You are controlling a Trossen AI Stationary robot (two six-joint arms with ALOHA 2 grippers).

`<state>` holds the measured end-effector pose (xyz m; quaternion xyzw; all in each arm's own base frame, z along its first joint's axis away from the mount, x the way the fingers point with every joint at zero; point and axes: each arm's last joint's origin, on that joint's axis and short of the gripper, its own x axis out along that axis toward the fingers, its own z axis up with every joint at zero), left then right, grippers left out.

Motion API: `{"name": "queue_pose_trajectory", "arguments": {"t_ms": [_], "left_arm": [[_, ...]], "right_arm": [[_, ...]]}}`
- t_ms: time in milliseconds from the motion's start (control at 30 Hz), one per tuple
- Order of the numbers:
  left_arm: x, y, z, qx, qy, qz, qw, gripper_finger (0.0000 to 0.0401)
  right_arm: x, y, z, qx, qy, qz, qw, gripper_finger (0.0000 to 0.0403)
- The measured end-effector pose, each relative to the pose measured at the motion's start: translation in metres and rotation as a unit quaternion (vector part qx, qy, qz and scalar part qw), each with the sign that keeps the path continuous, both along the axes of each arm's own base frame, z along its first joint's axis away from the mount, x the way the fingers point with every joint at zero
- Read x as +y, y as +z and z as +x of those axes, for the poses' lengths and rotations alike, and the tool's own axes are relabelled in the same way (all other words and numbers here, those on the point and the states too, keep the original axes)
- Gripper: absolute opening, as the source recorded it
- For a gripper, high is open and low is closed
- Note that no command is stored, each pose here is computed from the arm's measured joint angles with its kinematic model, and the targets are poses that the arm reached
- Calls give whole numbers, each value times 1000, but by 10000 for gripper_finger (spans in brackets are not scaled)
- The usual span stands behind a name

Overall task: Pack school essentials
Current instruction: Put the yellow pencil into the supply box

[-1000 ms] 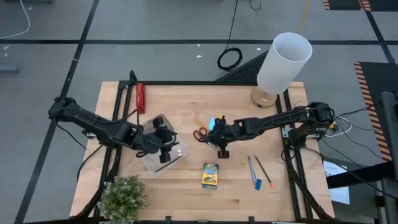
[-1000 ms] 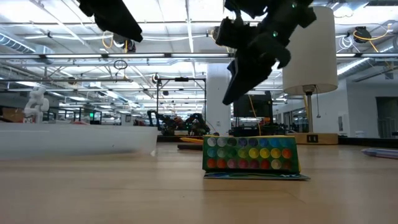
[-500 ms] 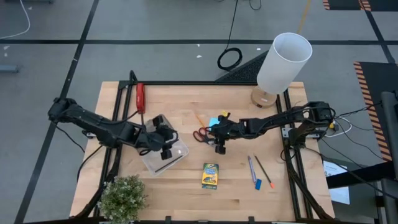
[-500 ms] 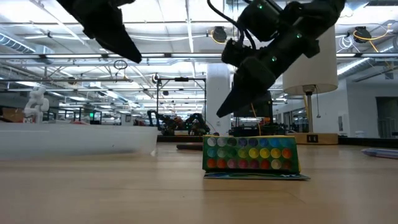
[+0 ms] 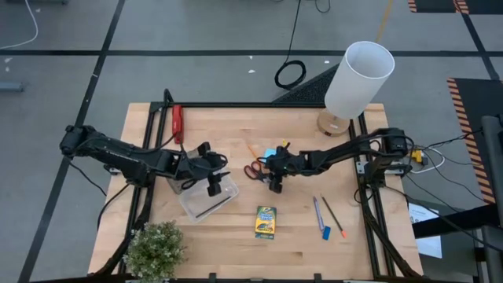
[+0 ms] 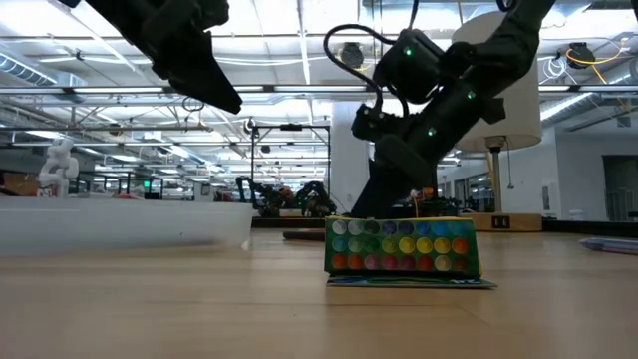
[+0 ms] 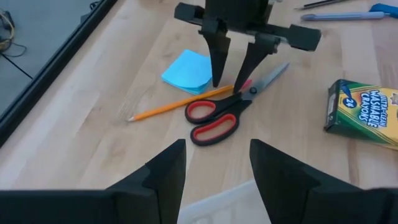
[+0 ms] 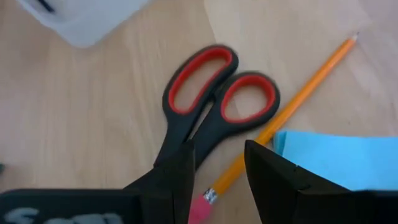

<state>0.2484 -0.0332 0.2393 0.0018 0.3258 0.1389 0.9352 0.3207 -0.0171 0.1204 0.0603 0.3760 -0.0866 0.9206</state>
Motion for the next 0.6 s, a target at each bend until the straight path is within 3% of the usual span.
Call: {"name": "queue_pose_trajectory", "arguments": {"t_ms": [600], "left_arm": [[-1, 0, 0, 0, 1, -9, 1000, 182]], "right_arm": [[-1, -2, -2, 16, -26, -8, 1000, 132]]}}
